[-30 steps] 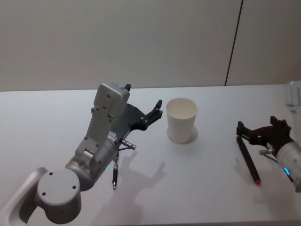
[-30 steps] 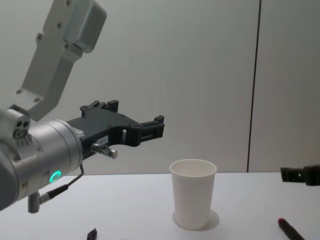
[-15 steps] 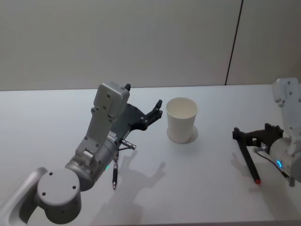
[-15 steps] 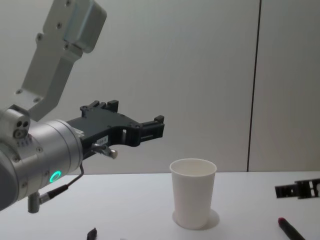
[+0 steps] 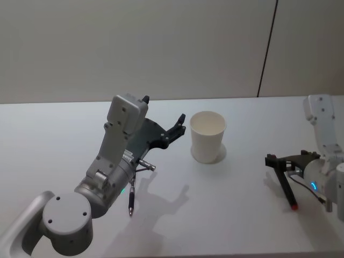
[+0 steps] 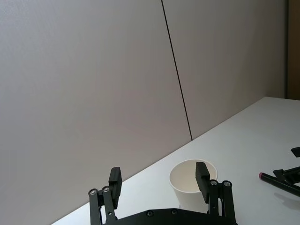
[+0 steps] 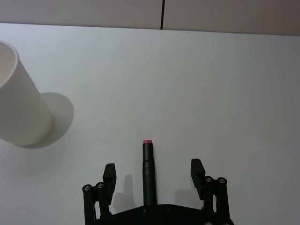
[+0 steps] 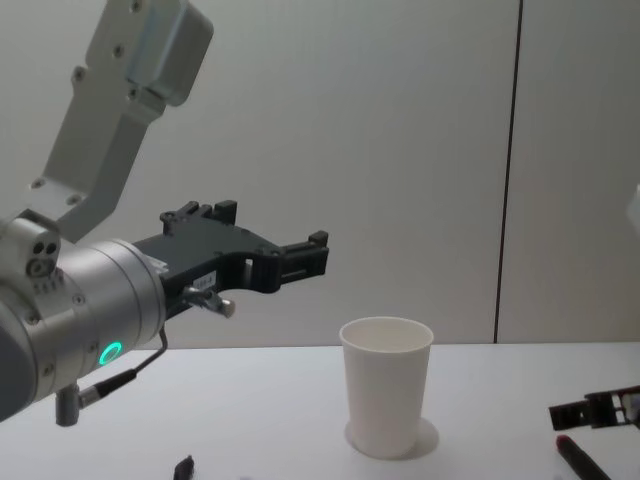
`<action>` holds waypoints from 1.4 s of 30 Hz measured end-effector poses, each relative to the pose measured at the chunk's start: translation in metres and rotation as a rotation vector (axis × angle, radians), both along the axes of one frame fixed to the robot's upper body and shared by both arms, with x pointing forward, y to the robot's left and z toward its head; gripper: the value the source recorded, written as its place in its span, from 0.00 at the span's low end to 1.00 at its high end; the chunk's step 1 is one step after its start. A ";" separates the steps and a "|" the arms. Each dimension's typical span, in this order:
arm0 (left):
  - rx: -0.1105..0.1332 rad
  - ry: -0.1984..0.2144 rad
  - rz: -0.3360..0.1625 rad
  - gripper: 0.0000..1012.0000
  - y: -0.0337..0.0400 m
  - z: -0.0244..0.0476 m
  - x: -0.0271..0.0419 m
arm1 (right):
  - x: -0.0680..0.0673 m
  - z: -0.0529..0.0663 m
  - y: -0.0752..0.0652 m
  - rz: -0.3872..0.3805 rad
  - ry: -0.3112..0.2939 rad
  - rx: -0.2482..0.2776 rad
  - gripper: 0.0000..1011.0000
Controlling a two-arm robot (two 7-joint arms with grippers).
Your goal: Place the pen into the pen holder.
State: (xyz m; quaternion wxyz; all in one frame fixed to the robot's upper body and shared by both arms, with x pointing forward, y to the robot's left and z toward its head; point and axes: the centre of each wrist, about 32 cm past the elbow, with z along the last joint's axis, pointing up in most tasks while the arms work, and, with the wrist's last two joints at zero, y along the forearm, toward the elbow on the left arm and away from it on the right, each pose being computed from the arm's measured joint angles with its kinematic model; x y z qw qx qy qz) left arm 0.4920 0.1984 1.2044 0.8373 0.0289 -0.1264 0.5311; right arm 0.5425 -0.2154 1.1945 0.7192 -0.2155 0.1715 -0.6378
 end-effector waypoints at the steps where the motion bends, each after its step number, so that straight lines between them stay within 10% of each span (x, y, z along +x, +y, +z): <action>1: 0.000 0.000 0.000 0.99 0.0000 0.0000 0.0000 | 0.001 -0.001 0.000 -0.001 0.004 0.000 0.99; 42: 0.000 0.000 0.000 0.99 0.0000 0.0000 0.0000 | 0.037 -0.014 0.002 -0.002 0.100 -0.005 0.90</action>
